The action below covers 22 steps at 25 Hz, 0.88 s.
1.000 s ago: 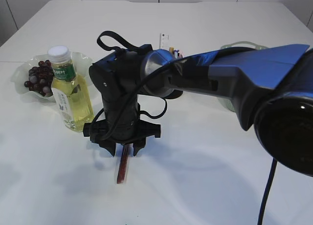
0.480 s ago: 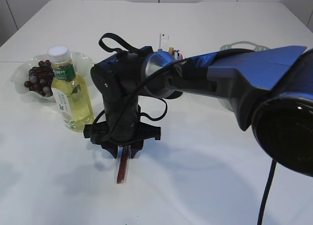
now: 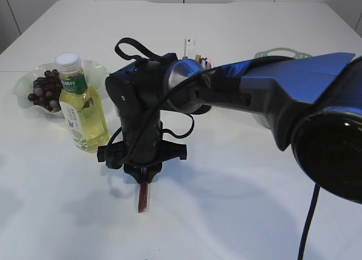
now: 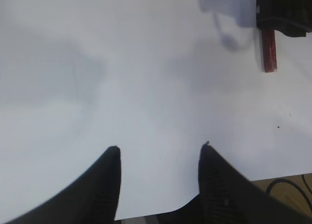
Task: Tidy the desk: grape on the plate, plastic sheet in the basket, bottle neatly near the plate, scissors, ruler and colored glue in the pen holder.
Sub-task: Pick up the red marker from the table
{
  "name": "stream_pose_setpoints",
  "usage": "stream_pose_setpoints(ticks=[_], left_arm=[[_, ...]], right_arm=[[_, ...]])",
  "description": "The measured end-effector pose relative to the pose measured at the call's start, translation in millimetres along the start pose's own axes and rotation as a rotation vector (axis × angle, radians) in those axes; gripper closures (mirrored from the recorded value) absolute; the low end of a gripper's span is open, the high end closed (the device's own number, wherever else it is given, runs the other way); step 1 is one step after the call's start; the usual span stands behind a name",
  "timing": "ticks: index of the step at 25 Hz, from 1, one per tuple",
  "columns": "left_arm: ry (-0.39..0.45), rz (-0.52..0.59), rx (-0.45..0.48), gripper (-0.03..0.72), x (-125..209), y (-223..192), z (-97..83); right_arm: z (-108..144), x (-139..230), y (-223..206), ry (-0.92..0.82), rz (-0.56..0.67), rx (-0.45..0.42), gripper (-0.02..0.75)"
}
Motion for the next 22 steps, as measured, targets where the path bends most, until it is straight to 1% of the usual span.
stream_pose_setpoints(ticks=[4,10,15,18,22], left_arm=[[0.000,0.000,0.000,0.311,0.0,0.0,0.0],[0.000,0.000,0.000,0.315,0.0,0.0,0.0],[0.000,0.000,0.000,0.315,0.0,0.0,0.0],[0.000,0.000,0.000,0.315,0.0,0.0,0.0],[0.000,0.000,0.000,0.316,0.0,0.0,0.0]], right_arm=[[1.5,2.3,0.0,0.032,0.015,-0.011,0.574],[2.6,2.9,1.8,0.013,0.063,-0.088,0.574],[-15.5,-15.1,27.3,-0.002,0.018,-0.118,0.576],[-31.3,-27.6,44.6,-0.007,-0.015,-0.138,0.576],[-48.7,-40.4,64.4,-0.001,-0.043,-0.189,0.576]])
Point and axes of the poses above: a point on each arm's last joint axis where the gripper is mounted, y pointing back along that axis away from the gripper, z along the wrist's bending axis when the last joint is at zero, x = y × z, the point moved 7 cm from there along -y, pointing out along that axis toward the gripper, and after that the axes turned 9 degrees about y, right-handed, at the moved point
